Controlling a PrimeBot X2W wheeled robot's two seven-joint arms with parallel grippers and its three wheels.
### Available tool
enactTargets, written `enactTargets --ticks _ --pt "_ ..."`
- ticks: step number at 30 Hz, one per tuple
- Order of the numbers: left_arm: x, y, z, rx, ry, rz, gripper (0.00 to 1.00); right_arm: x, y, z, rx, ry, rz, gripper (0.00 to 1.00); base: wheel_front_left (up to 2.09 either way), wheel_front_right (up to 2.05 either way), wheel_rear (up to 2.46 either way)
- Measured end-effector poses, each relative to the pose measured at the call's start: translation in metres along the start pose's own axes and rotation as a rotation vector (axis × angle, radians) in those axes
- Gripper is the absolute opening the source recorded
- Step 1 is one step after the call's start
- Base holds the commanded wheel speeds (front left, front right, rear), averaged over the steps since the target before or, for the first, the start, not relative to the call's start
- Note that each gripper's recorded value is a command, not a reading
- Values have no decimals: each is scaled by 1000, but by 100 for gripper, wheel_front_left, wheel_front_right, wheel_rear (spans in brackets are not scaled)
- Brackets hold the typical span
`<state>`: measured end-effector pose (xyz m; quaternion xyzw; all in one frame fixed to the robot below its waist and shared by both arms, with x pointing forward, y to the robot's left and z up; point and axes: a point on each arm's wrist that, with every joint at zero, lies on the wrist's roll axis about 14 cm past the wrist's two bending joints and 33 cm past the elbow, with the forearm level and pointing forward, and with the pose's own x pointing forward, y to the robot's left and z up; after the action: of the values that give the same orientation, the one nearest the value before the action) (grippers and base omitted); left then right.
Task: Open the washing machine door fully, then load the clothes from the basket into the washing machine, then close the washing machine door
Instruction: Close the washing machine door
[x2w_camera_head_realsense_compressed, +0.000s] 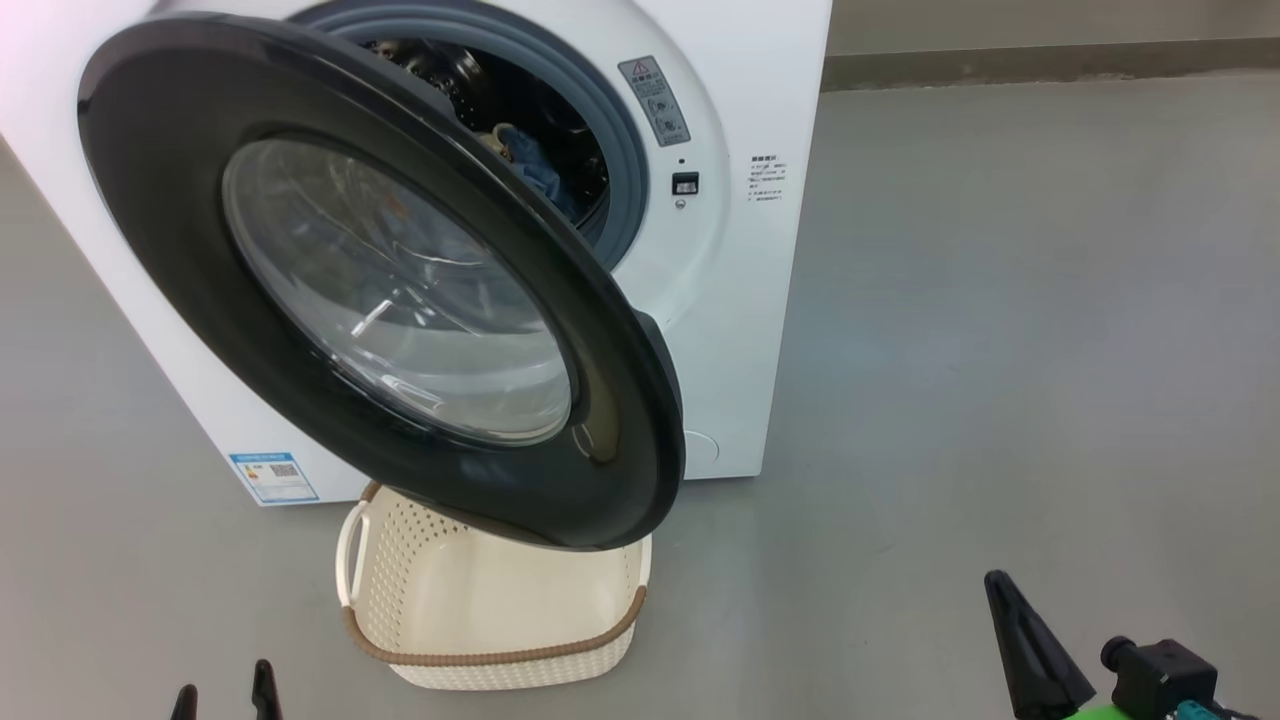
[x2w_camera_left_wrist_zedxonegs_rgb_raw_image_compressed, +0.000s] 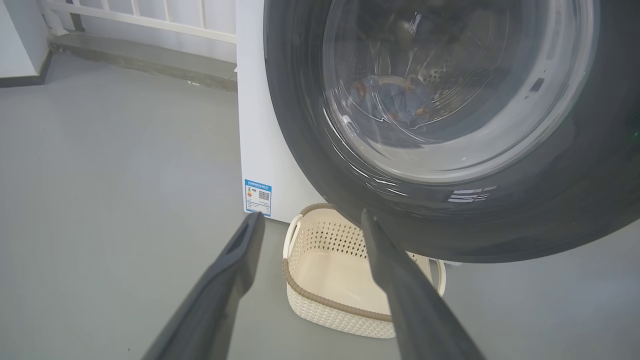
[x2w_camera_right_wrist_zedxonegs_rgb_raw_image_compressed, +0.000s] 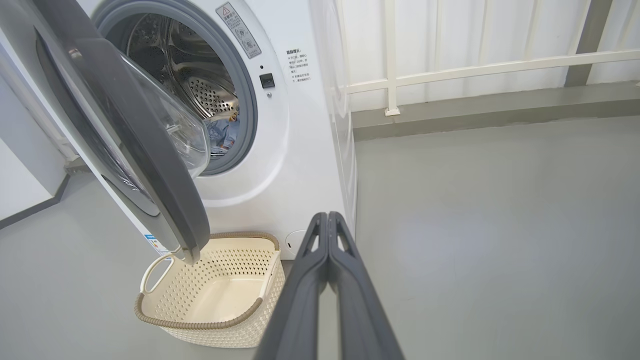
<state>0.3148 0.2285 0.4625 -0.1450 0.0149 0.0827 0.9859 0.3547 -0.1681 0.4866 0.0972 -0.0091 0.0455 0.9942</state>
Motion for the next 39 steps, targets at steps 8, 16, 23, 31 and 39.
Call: enactTargets --ticks 8,16,23,31,39 --pt "-1 3 -3 0 9 12 100 36 25 58 1 -178 75 0 0 0 0" --pt "-7 2 -7 -28 18 22 100 68 113 152 50 -443 338 0 0 0 0" --pt "-18 11 -7 -56 14 73 100 55 208 163 107 -462 634 0 0 0 0" --pt "-24 22 -5 -63 6 120 100 60 249 70 69 -182 744 0 0 0 0" --pt "-27 28 -11 -65 29 150 100 77 238 31 64 -71 705 0 0 0 0"
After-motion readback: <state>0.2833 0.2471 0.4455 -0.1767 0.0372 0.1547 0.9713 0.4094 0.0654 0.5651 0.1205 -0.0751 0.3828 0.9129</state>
